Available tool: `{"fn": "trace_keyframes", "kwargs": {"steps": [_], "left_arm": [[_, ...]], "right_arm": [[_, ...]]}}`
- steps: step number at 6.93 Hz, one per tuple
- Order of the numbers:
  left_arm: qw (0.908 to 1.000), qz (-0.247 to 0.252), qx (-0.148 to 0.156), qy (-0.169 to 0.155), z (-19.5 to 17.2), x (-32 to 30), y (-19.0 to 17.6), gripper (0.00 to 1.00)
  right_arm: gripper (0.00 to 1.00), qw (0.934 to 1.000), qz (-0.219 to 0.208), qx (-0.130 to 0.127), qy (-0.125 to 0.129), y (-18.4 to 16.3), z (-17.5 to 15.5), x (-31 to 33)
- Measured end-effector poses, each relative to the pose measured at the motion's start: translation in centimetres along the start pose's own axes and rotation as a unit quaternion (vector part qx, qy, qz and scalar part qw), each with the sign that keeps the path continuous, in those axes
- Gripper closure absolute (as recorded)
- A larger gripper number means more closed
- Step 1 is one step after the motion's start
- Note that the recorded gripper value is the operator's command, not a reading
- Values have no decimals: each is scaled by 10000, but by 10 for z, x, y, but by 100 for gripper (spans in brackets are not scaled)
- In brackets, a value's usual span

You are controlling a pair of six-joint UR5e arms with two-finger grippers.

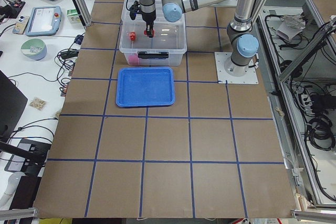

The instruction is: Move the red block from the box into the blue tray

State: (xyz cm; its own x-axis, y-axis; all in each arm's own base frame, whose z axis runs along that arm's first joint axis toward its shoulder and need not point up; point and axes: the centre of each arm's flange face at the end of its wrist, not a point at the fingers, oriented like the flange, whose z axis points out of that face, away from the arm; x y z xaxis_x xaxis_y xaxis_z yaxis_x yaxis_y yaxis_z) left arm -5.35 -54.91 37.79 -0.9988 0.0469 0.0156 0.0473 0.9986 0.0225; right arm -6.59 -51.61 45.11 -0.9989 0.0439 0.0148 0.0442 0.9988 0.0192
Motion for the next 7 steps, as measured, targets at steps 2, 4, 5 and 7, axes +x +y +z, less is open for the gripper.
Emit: {"fn": "trace_keyframes", "kwargs": {"steps": [2,4,5,7], "left_arm": [[9997,-212,-51,-96,1,-87,-4,91],[10000,-28,-22,-65,41,-171,-16,91],[10000,7,-3,-60,77,-197,-24,91],[9999,-76,-134,27,142,-228,-30,22]], "right_arm": [[0,9996,27,-273,56,12,42,38],[0,9987,100,-507,7,12,84,40],[0,9983,128,-570,-27,9,96,37],[0,9985,40,-546,27,0,105,13]]}}
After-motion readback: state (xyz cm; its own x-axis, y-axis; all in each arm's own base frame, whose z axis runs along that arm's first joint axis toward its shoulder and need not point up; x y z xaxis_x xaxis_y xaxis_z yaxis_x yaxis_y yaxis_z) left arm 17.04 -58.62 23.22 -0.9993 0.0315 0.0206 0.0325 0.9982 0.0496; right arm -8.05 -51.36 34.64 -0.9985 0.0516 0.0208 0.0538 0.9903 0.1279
